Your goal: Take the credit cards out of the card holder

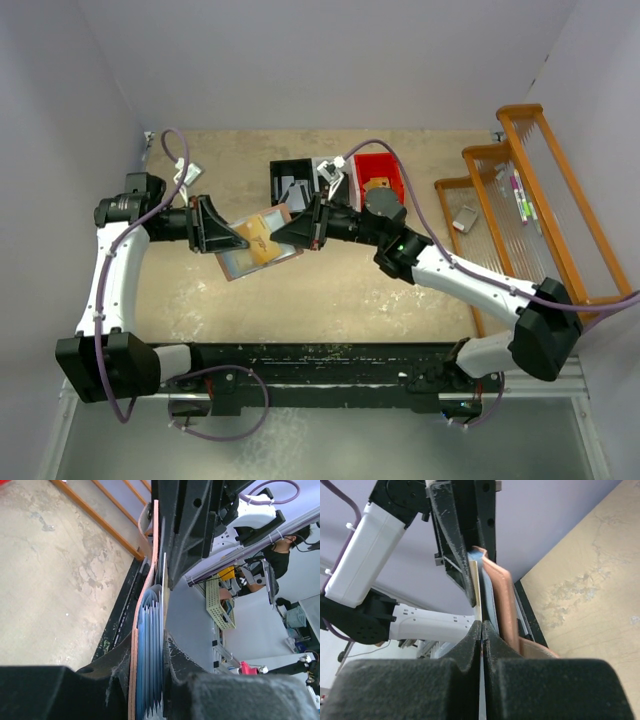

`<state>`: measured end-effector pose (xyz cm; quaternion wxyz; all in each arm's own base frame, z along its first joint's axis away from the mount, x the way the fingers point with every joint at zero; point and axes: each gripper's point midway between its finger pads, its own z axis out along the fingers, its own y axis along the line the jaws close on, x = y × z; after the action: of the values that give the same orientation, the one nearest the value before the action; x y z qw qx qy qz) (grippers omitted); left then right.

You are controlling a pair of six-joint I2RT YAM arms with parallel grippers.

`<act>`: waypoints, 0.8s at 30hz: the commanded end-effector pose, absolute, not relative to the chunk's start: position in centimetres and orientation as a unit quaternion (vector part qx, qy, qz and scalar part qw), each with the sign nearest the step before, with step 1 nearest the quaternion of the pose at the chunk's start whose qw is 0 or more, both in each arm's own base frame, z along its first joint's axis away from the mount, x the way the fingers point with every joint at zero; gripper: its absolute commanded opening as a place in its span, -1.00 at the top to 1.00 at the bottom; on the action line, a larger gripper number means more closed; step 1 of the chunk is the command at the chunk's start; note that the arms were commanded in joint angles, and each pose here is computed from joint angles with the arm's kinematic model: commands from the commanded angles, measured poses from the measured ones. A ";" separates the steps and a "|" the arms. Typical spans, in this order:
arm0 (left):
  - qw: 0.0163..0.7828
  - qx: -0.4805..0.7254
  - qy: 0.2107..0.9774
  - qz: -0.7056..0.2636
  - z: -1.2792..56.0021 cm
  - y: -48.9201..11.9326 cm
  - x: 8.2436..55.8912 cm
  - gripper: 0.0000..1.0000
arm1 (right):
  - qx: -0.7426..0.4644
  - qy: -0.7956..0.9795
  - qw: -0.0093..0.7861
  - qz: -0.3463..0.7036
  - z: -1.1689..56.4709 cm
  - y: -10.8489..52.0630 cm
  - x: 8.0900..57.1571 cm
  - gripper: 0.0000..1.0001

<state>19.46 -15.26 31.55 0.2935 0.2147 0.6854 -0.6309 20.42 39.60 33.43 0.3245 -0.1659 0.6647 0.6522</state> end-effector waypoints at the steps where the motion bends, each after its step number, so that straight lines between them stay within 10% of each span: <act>1: 0.351 0.226 0.613 -0.670 35.4 -15.4 17.4 0.73 | -0.180 0.629 0.353 0.669 35.9 39.8 20.6 1.00; 11: 0.358 0.223 0.617 -0.665 35.1 -15.1 17.6 0.95 | -0.215 0.610 0.306 0.699 35.2 42.3 18.7 0.42; 18: 0.370 0.219 0.618 -0.658 35.3 -14.7 17.9 0.93 | -0.230 0.611 0.281 0.703 34.8 42.7 17.6 1.00; 24: 0.363 0.230 0.652 -0.625 33.5 -14.5 18.0 0.94 | -0.192 0.688 0.353 0.604 33.8 37.8 22.8 1.00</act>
<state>18.15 -14.33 30.45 0.3104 0.2109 0.7006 -0.6069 19.21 41.93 31.15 0.2730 -0.2035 0.6670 0.6627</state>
